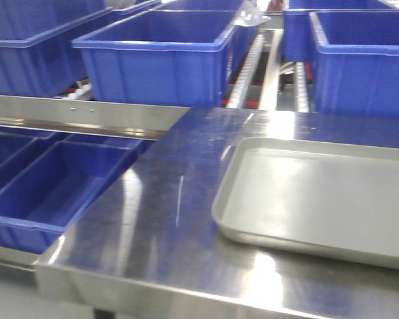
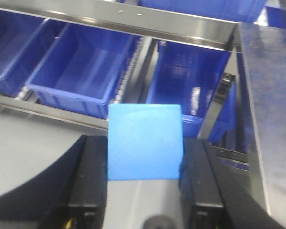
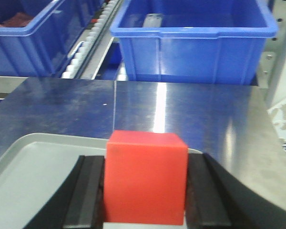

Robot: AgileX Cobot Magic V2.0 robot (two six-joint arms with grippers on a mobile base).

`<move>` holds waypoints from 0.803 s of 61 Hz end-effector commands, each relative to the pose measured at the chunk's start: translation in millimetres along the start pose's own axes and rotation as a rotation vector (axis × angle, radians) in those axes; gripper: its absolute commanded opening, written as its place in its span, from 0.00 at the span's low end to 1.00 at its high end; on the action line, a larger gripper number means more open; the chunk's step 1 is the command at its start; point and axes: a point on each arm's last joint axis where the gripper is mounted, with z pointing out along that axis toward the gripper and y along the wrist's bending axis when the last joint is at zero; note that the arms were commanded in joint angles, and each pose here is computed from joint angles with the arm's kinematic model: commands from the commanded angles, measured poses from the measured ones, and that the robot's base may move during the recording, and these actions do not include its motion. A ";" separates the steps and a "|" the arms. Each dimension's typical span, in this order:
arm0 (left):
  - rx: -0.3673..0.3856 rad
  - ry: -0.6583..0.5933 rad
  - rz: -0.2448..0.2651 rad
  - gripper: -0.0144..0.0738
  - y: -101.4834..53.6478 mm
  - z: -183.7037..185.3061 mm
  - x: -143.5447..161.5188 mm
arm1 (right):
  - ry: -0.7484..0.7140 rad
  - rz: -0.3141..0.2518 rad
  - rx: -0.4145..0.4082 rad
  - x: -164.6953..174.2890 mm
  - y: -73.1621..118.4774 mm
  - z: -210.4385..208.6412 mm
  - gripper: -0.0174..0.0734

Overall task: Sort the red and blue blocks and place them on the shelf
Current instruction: 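Drive the base away from the table carrying both cubes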

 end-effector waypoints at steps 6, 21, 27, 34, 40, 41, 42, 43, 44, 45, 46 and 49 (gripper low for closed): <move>0.030 -0.102 -0.001 0.30 -3.5 -3.5 -15.7 | -0.124 -0.014 -0.013 -18.2 2.1 -3.1 0.25; 0.030 -0.102 -0.001 0.30 -3.5 -3.5 -15.7 | -0.124 -0.014 -0.013 -18.2 2.1 -3.1 0.25; 0.030 -0.102 -0.001 0.30 -3.5 -3.5 -15.7 | -0.124 -0.014 -0.013 -18.2 2.1 -3.1 0.25; 0.030 -0.102 -0.001 0.30 -3.5 -3.5 -15.7 | -0.124 -0.014 -0.013 -18.2 2.1 -3.1 0.25; 0.030 -0.102 -0.001 0.30 -3.5 -3.5 -15.7 | -0.124 -0.014 -0.013 -18.2 2.1 -3.1 0.25; 0.030 -0.102 -0.001 0.30 -3.5 -3.5 -15.7 | -0.124 -0.014 -0.013 -18.2 2.1 -3.1 0.25; 0.030 -0.102 -0.001 0.30 -3.5 -3.5 -15.7 | -0.124 -0.014 -0.013 -18.2 2.1 -3.1 0.25; 0.030 -0.102 -0.001 0.30 -3.5 -3.5 -15.7 | -0.124 -0.014 -0.013 -18.2 2.1 -3.1 0.25; 0.030 -0.102 -0.001 0.30 -3.5 -3.5 -15.7 | -0.124 -0.014 -0.013 -18.2 2.1 -3.1 0.25; 0.030 -0.102 -0.001 0.30 -3.5 -3.5 -15.7 | -0.124 -0.014 -0.013 -18.2 2.1 -3.1 0.25; 0.030 -0.102 -0.001 0.30 -3.5 -3.5 -15.7 | -0.124 -0.014 -0.013 -18.2 2.1 -3.1 0.25; 0.030 -0.102 -0.001 0.30 -3.5 -3.5 -15.7 | -0.124 -0.014 -0.013 -18.2 2.1 -3.1 0.25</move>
